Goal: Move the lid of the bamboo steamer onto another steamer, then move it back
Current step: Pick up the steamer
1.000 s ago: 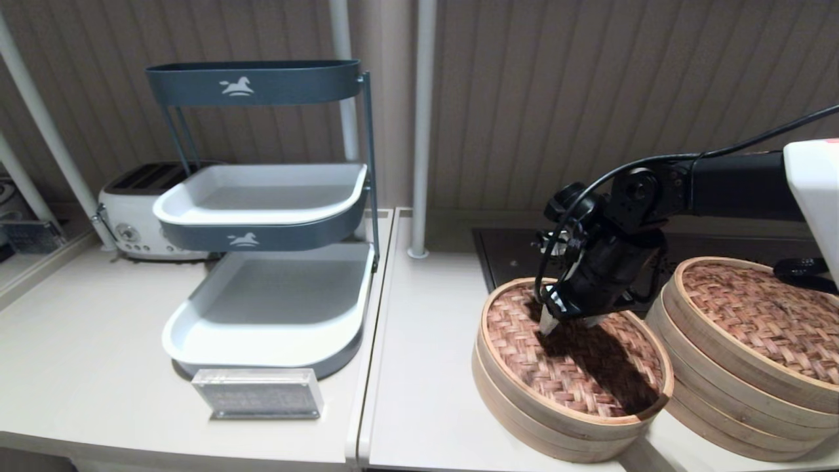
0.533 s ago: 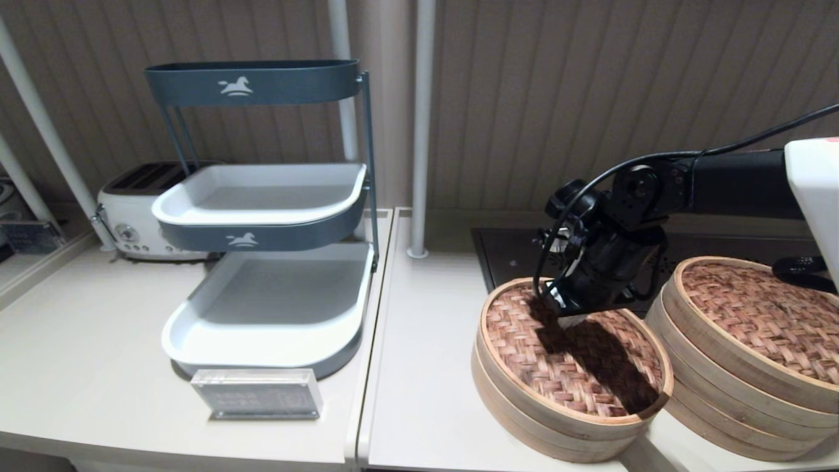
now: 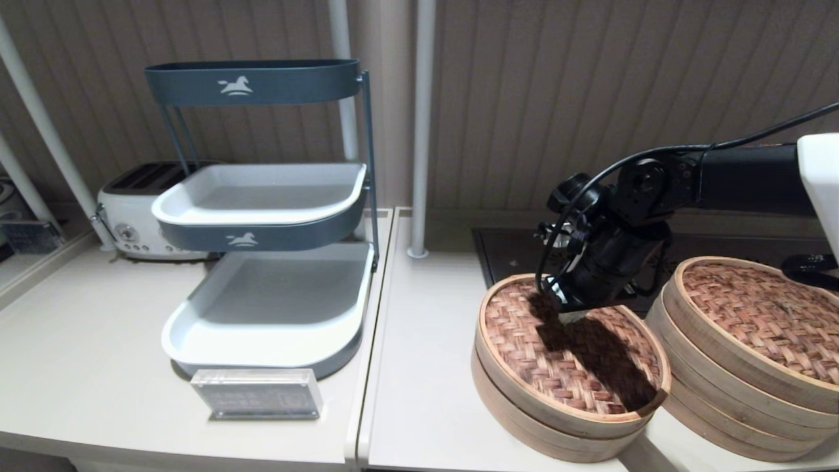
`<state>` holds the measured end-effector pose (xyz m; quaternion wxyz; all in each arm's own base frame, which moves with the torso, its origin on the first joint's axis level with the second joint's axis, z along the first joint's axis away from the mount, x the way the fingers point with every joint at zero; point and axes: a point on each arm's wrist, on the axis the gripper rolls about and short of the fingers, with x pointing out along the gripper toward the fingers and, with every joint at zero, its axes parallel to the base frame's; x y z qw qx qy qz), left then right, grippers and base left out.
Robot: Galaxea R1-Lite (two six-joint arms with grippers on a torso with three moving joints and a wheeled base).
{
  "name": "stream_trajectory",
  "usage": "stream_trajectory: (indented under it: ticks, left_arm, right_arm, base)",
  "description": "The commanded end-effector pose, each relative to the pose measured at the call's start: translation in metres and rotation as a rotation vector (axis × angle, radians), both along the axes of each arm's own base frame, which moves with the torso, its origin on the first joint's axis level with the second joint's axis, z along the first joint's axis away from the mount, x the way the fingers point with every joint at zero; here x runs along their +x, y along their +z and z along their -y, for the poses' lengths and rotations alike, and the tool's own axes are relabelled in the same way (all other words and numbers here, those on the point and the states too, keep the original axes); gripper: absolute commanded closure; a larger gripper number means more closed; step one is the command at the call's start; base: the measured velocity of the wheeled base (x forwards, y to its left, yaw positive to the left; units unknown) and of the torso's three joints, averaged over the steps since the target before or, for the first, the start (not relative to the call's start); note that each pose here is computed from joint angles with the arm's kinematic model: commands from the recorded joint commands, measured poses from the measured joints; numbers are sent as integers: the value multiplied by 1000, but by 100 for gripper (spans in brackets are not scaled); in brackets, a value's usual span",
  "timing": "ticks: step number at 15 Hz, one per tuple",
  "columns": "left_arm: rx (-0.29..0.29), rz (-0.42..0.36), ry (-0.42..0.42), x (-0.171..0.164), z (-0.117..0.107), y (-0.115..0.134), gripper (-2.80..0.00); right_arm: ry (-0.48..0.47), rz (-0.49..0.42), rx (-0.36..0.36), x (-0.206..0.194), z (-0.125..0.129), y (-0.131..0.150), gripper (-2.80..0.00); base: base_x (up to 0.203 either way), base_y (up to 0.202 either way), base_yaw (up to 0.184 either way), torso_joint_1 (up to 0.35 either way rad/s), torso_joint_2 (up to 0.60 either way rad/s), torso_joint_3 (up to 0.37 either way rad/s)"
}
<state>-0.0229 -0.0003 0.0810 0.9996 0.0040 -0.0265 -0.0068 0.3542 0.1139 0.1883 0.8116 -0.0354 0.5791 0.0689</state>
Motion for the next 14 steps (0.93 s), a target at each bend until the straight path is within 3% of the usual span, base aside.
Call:
stream_trajectory:
  ticks: [1, 14]
  left_arm:
    - [0, -25, 0, 2, 0, -8, 0]
    - [0, -25, 0, 2, 0, -8, 0]
  right_arm:
    - [-2, 18, 5, -4, 1, 8, 0]
    - [7, 83, 1, -5, 2, 33, 0]
  base:
    - [0, 0, 0, 0, 0, 0]
    - [0, 0, 0, 0, 0, 0]
